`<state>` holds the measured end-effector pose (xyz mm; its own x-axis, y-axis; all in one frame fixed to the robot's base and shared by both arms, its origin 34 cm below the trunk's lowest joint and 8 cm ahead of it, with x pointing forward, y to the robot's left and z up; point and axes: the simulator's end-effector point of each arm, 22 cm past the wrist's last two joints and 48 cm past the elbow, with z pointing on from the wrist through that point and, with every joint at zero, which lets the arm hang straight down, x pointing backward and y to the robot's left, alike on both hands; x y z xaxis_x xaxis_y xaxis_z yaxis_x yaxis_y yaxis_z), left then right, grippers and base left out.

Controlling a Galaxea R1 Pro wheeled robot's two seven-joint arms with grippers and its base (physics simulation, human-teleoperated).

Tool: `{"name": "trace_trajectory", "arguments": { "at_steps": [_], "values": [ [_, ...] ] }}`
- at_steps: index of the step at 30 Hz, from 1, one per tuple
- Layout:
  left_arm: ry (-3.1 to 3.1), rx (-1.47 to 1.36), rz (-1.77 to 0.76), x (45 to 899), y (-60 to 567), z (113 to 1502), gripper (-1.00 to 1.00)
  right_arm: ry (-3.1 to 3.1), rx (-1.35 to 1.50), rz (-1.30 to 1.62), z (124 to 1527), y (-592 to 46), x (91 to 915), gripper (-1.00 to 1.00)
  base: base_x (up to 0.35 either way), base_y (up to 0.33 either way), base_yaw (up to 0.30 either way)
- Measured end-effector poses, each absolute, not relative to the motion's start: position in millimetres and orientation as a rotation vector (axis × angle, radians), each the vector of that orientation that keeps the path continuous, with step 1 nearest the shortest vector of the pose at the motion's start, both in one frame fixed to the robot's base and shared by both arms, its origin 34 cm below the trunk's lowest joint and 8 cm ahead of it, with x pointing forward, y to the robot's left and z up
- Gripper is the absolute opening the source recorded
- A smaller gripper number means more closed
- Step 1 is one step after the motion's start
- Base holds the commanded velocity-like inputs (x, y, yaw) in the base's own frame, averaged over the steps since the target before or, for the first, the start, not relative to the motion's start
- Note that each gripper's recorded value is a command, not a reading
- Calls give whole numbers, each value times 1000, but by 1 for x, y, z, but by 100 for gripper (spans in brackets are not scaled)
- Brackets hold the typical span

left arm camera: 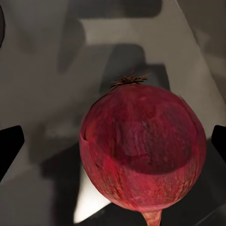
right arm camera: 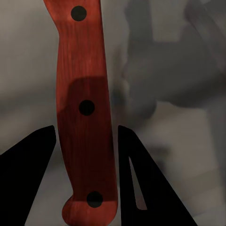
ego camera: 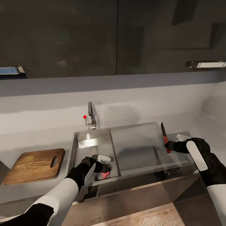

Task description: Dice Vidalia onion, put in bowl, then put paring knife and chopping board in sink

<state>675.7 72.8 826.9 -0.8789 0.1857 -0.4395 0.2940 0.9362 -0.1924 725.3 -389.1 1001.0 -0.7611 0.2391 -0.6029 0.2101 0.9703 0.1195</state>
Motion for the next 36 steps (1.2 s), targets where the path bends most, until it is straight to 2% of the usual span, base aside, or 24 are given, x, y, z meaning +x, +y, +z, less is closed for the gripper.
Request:
{"name": "trace_trajectory", "arguments": {
  "at_steps": [28, 29, 36],
  "values": [
    [2678, 346, -356, 674, 73, 822, 100, 2467, 315, 57, 997, -389, 725, -100, 0, 0, 0],
    [2678, 346, -356, 674, 73, 822, -100, 2467, 315, 57, 997, -389, 725, -100, 0, 0, 0],
    [2678, 342, -361, 674, 72, 823, -100, 2467, 315, 57, 997, -389, 725, -100, 0, 0, 0]
  ]
}}
